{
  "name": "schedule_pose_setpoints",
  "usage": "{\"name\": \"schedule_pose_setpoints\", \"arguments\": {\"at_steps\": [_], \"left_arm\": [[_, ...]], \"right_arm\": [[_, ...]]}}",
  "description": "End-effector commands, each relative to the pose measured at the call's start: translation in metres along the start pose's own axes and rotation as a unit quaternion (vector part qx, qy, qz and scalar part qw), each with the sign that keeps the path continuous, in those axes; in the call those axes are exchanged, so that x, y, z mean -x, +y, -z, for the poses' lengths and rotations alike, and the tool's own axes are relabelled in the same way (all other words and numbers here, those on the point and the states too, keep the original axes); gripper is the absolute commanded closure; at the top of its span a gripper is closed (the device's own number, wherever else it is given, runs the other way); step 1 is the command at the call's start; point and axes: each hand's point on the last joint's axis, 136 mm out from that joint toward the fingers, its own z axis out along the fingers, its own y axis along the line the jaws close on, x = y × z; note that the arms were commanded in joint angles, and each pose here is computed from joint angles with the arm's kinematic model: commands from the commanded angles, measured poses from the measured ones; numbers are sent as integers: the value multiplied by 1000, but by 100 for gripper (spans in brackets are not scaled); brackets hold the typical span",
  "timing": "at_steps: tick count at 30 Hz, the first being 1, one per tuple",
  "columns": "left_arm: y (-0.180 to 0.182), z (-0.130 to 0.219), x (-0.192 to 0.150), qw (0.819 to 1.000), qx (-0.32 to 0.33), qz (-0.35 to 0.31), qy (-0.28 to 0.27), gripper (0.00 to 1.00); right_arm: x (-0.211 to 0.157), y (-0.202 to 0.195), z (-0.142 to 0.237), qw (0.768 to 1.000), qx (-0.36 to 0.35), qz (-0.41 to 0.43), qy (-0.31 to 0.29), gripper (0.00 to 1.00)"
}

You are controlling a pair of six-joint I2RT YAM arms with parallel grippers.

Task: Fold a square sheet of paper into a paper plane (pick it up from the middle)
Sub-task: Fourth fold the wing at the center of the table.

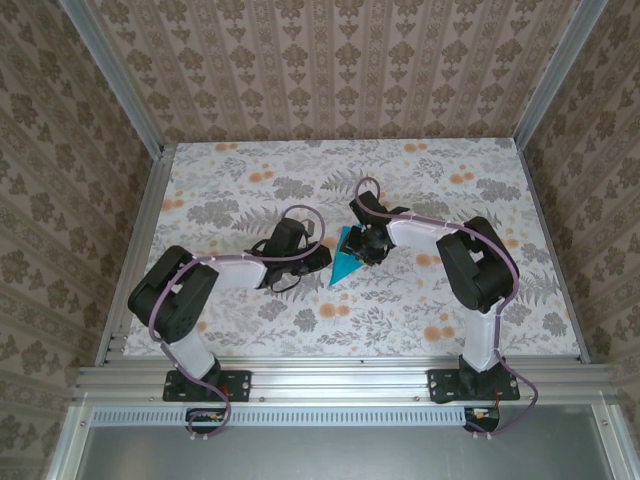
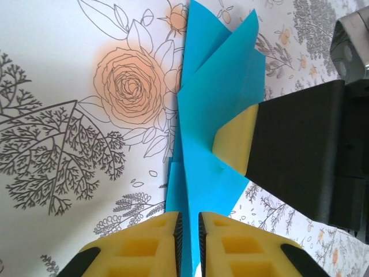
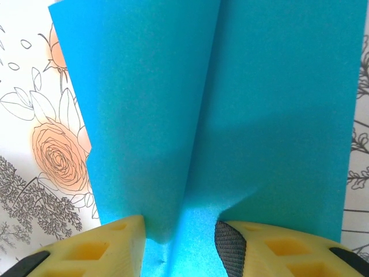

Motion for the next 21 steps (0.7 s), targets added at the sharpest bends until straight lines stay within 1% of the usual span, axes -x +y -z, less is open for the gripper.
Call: {"name": "schedule_pose_setpoints", "arguments": {"at_steps": [1, 5, 7, 10, 13, 17, 21], "left_arm": [[-12, 0, -5, 999, -47, 12, 7, 85], [-22, -4, -8, 997, -78, 9, 15, 86], [-26, -5, -6, 996, -88, 5, 14, 85], [-23, -8, -8, 997, -77, 4, 18, 85], [-20, -13, -11, 997, -71, 7, 23, 86], [-21, -18, -15, 997, -68, 4, 32, 86], [-30, -19, -16, 996, -81, -7, 35, 85]], "right_arm": [[-32, -134, -36, 969, -243, -33, 35, 54], [-34, -138, -35, 967, -251, -40, 34, 54], [-34, -141, -35, 966, -254, -45, 30, 55], [-35, -141, -35, 965, -255, -48, 29, 58], [-35, -141, -36, 965, -255, -52, 29, 62], [-35, -142, -37, 965, -257, -53, 31, 63], [-35, -143, -38, 964, -259, -55, 31, 62]]}}
